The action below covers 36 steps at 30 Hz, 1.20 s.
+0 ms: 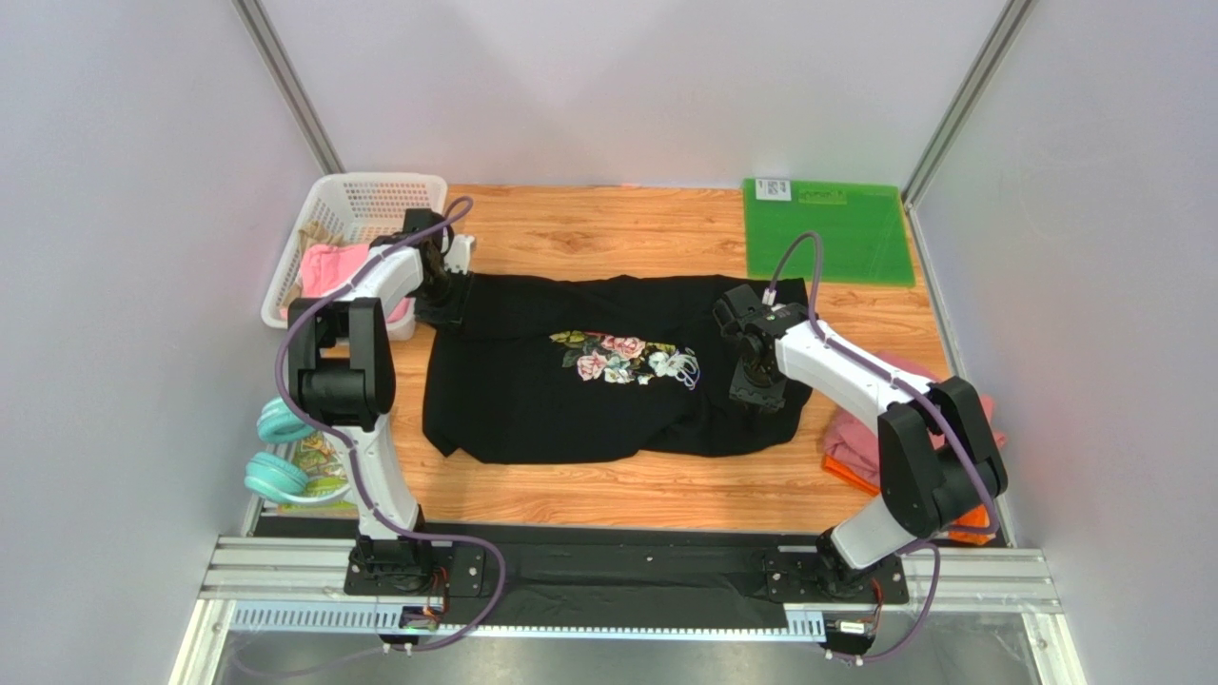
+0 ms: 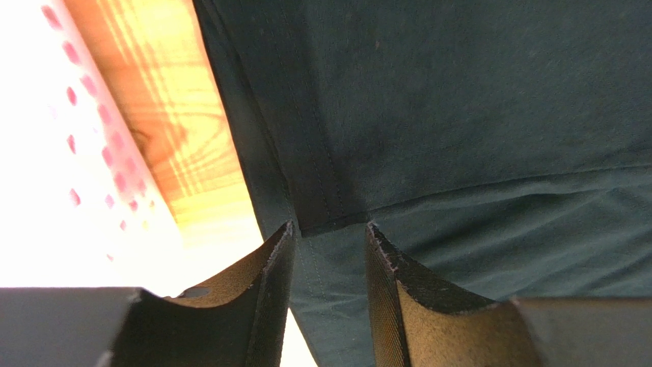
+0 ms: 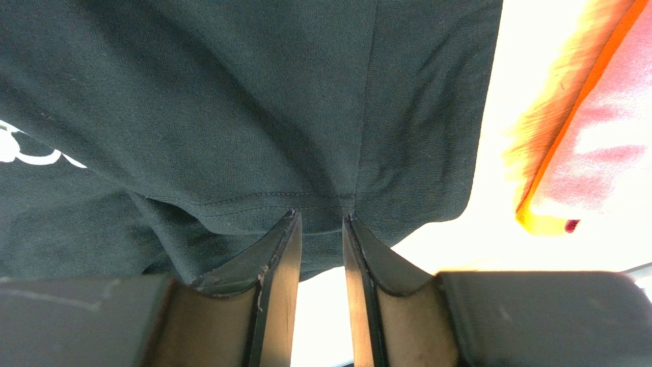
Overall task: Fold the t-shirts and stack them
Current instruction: Fold the flattened tshirt in 1/3 of the way
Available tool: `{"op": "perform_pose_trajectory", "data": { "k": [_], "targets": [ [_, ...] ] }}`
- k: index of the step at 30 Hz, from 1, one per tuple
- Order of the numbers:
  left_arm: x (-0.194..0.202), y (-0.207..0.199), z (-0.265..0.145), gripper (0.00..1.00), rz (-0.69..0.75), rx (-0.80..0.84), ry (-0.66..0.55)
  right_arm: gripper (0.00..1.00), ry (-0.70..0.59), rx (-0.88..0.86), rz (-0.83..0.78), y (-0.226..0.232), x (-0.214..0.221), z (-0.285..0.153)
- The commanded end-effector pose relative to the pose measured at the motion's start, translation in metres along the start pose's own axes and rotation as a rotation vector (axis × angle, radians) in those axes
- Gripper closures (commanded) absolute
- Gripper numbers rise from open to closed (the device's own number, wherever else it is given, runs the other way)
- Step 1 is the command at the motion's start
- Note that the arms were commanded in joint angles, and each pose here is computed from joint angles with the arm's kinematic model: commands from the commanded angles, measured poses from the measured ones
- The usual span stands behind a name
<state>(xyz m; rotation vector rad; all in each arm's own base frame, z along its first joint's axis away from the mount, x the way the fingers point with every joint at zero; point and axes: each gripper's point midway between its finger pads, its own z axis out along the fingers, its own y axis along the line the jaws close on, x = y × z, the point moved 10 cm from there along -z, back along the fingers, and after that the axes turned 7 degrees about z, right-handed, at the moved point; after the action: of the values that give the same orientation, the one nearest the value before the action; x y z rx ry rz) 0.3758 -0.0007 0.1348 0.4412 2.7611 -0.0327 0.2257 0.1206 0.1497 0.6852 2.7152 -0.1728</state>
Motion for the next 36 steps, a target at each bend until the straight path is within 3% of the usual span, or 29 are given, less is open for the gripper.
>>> {"op": "perform_pose_trajectory", "data": {
  "k": [1,4,7,24,27,28,32,34,36],
  "targets": [
    [0.004,0.001,0.001,0.58,0.013,-0.009,0.004,0.69,-0.035,-0.029,0.017,-0.001,-0.002,-0.005],
    [0.006,-0.001,0.002,0.82,0.014,0.005,0.006,0.69,-0.036,-0.027,0.015,-0.001,-0.002,-0.006],
    [0.007,-0.002,-0.001,0.99,0.010,0.010,0.006,0.70,-0.034,-0.025,0.014,-0.001,-0.002,-0.006],
    [0.007,0.016,-0.039,1.00,0.114,-0.221,0.006,0.70,-0.031,0.006,0.002,-0.005,0.000,-0.001],
    [0.008,0.013,-0.036,0.87,0.113,-0.180,0.007,0.70,-0.034,0.003,0.001,-0.005,0.000,-0.002],
    [0.009,0.009,-0.034,0.72,0.118,-0.174,0.013,0.70,-0.035,0.002,0.001,-0.005,0.000,-0.002],
    [0.009,0.003,-0.031,0.34,0.137,-0.179,0.024,0.70,-0.031,-0.001,-0.001,-0.004,0.000,-0.003],
    [0.007,0.002,-0.034,0.22,0.133,-0.184,0.013,0.69,-0.028,0.001,0.000,-0.004,-0.001,-0.003],
    [0.006,0.001,-0.037,0.20,0.129,-0.178,0.004,0.69,-0.027,0.003,0.001,-0.004,0.000,-0.002]
  ]
}}
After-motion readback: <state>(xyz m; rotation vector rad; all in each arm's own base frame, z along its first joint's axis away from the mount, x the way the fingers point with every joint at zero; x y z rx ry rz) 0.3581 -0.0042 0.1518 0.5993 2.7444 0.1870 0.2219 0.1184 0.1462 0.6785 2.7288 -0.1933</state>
